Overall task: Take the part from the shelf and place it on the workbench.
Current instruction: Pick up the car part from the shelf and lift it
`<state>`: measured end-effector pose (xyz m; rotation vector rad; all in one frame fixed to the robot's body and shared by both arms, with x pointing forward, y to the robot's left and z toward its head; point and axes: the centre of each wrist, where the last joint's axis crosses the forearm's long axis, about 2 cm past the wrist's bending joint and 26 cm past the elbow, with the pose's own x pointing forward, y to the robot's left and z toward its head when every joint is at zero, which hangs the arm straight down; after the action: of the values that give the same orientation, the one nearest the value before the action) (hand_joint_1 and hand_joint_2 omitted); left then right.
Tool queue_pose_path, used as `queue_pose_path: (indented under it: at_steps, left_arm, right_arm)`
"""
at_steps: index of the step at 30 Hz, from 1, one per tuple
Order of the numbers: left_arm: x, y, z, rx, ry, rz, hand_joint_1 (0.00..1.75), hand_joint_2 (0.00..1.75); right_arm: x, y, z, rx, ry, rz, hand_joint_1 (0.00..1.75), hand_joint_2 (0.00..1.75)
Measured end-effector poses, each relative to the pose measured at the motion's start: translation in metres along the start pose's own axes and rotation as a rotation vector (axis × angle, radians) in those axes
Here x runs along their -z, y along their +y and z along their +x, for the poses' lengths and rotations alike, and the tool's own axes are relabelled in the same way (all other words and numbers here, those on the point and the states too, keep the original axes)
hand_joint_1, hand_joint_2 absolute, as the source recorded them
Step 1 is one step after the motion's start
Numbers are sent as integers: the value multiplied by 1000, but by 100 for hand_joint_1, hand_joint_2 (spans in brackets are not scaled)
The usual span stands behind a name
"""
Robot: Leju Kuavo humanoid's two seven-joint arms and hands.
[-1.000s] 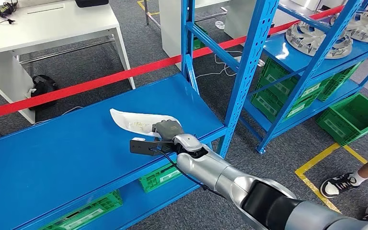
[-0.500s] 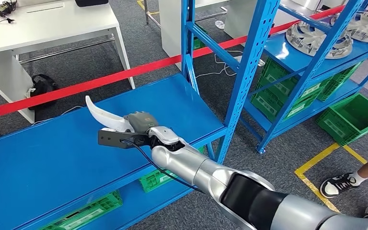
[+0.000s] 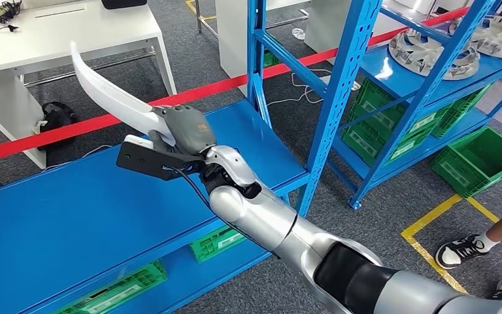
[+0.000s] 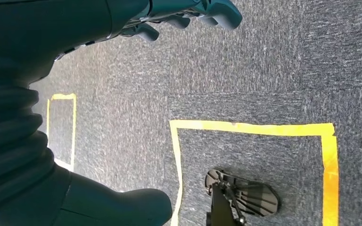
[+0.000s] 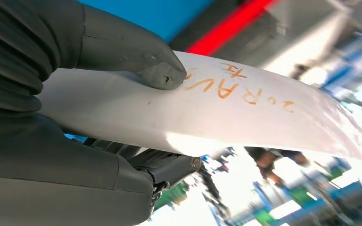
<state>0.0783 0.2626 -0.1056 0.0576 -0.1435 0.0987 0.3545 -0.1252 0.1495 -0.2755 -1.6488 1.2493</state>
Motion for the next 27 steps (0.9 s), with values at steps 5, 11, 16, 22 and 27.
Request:
queue_pose_path:
  at_steps: [5,11,16,22,27]
  left_arm:
    - [0,-3,-1,-20,1,7,0,175]
    - [0,-1,-8,-21,36,32,0,175]
    - [0,0,-9,-17,43,40,0,175]
    - [0,3,-9,-9,39,40,0,175]
    - [0,2,-4,-7,22,30,0,175]
  right_arm:
    - [9,-30,27,-20,-108,-72,175,175]
    - [8,-45,47,-23,-192,-132,175,175]
    - [6,-53,58,-22,-234,-167,175,175]
    - [1,-52,63,-19,-258,-187,175,175]
    - [-2,-48,64,-26,-263,-178,175,175]
